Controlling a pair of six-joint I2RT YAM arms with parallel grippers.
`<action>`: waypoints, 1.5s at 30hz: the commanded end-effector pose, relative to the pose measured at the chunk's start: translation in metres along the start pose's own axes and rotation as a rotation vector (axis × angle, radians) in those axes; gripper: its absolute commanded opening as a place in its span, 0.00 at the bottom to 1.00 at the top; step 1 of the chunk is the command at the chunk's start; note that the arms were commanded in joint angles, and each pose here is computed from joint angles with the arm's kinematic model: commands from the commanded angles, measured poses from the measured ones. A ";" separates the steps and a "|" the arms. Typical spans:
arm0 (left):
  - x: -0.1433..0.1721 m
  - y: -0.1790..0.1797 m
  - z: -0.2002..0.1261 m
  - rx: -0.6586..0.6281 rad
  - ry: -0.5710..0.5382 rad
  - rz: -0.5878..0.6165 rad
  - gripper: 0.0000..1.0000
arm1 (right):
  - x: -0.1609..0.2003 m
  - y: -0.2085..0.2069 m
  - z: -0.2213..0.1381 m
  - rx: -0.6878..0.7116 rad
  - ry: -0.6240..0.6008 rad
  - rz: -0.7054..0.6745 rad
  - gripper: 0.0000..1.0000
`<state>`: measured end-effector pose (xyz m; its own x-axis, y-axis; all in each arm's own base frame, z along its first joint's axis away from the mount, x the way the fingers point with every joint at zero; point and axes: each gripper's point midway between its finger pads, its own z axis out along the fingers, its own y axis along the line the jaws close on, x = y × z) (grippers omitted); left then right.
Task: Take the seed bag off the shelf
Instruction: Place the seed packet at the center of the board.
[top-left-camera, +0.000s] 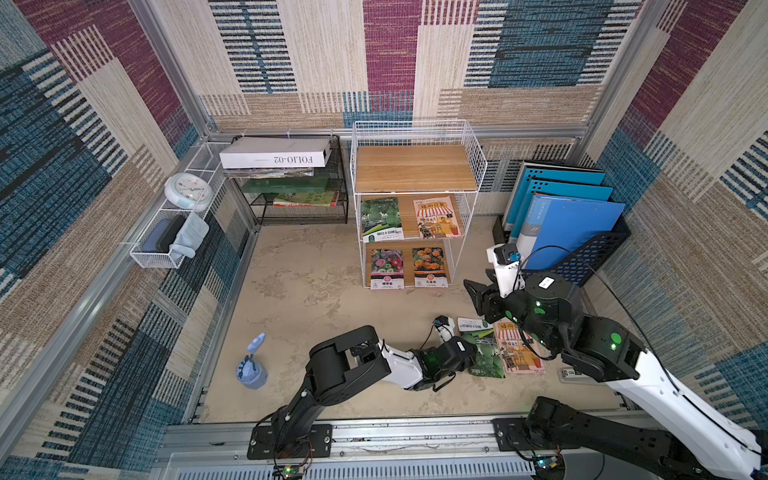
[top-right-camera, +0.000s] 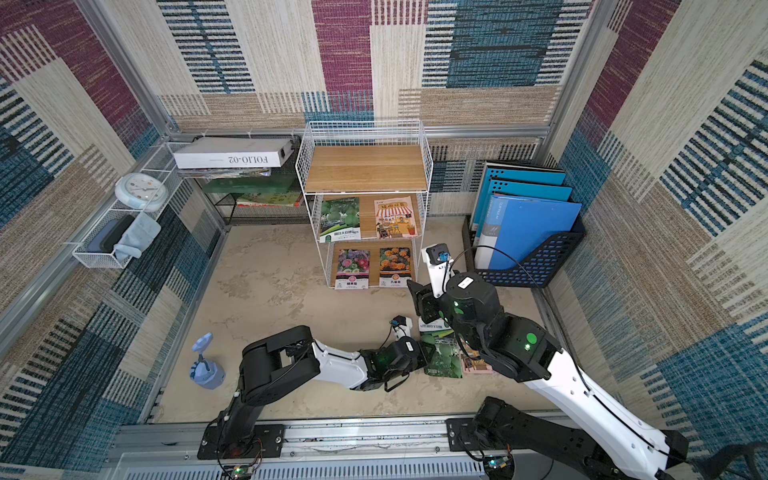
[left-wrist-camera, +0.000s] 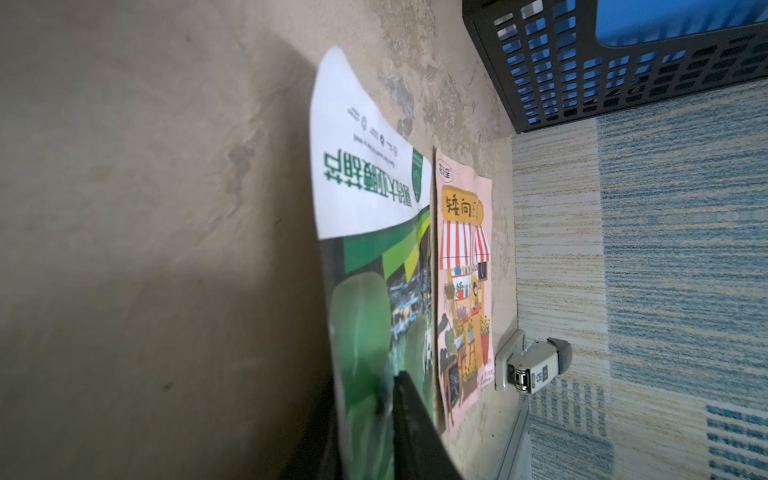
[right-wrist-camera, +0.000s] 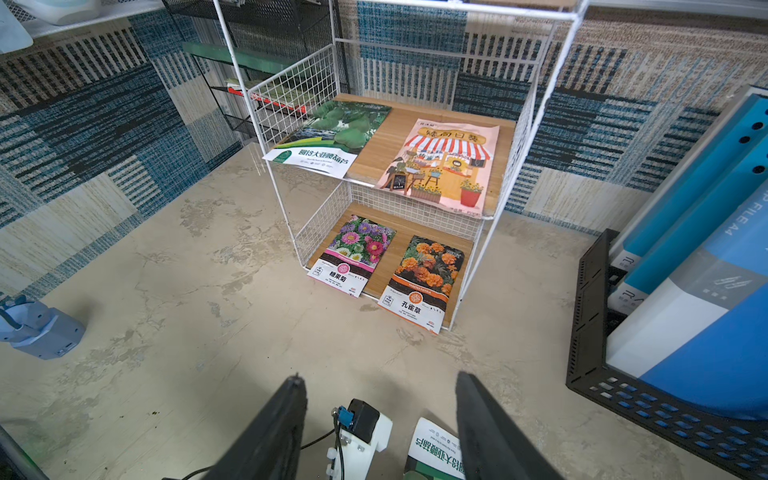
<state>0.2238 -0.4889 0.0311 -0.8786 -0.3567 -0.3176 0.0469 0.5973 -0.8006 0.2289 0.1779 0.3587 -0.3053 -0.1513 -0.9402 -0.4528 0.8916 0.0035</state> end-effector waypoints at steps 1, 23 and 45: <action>0.002 0.021 -0.002 -0.099 0.015 0.036 0.37 | -0.007 -0.001 -0.001 0.004 -0.026 0.010 0.62; -0.032 0.027 -0.070 -0.437 -0.042 0.166 0.71 | -0.010 0.000 0.000 0.002 -0.039 0.009 0.62; -0.167 -0.046 -0.266 0.073 -0.186 0.292 0.95 | -0.017 0.041 0.071 -0.116 -0.054 -0.727 0.64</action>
<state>0.2533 -0.2580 0.2383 -0.6723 -0.3529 -0.6507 0.2230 0.7417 -0.6326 0.2633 0.2328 0.3449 -0.0018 -0.5834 -0.8122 -0.6117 0.6431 -0.4606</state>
